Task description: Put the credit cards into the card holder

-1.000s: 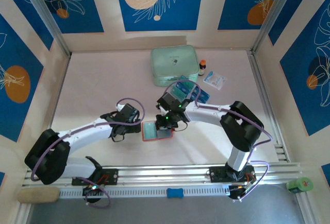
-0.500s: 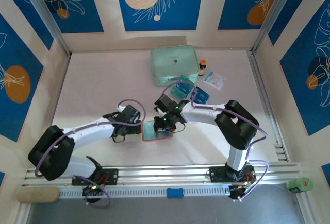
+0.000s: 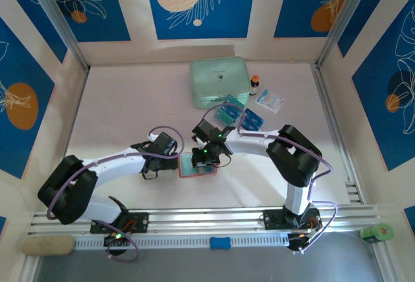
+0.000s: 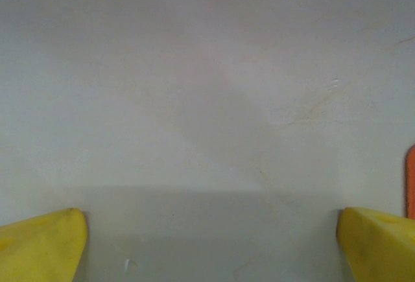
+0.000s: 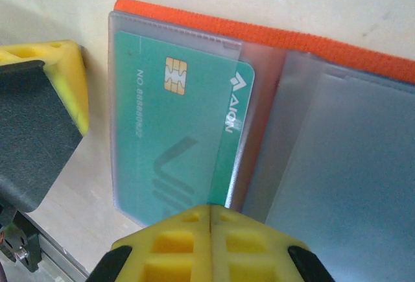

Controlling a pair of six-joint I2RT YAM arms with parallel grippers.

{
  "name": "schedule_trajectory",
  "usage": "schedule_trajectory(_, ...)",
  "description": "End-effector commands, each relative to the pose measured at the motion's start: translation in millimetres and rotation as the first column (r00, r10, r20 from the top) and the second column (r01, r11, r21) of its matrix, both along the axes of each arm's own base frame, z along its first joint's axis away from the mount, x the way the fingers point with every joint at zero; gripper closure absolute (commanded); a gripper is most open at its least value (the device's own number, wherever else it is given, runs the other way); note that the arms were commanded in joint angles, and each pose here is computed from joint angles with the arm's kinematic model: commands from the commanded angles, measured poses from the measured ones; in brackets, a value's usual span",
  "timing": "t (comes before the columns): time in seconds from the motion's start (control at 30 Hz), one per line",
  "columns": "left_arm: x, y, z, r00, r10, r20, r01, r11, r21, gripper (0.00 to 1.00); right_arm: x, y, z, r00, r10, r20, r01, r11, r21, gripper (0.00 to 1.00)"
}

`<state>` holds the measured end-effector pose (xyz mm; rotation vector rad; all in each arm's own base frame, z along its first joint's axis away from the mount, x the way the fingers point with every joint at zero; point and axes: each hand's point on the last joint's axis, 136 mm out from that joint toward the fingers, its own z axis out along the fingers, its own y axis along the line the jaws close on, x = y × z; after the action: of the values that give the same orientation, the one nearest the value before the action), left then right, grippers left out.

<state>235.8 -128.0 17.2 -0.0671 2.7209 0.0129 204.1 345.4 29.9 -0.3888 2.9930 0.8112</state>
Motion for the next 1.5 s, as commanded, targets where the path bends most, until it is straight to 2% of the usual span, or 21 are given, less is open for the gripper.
schedule_trajectory(0.0,-3.8,3.5,-7.9,1.0,-0.001,-0.023,0.001,1.0,0.006,0.0,-2.8,12.4,6.9,1.0,0.013,-0.018,-0.012,0.999,0.037,1.0)
schedule_trajectory(0.3,-4.1,3.8,-8.6,1.0,0.0,-0.025,0.0,1.0,0.006,0.0,5.0,5.0,19.1,1.0,-0.011,0.023,0.01,0.999,0.035,1.0)
schedule_trajectory(0.63,-4.0,3.2,-9.1,1.0,-0.001,-0.025,0.001,1.0,0.005,0.0,6.9,-4.6,9.9,1.0,-0.024,0.016,0.024,1.0,0.003,1.0)
schedule_trajectory(1.07,-3.4,3.0,-9.0,1.0,-0.003,-0.023,0.003,1.0,0.005,0.0,1.4,2.0,-1.2,1.0,-0.01,-0.013,0.01,1.0,-0.003,1.0)
schedule_trajectory(1.47,-2.8,2.1,-7.5,1.0,-0.004,-0.022,0.004,1.0,0.003,0.0,-0.1,15.9,9.8,1.0,0.002,-0.03,0.0,0.998,0.058,1.0)
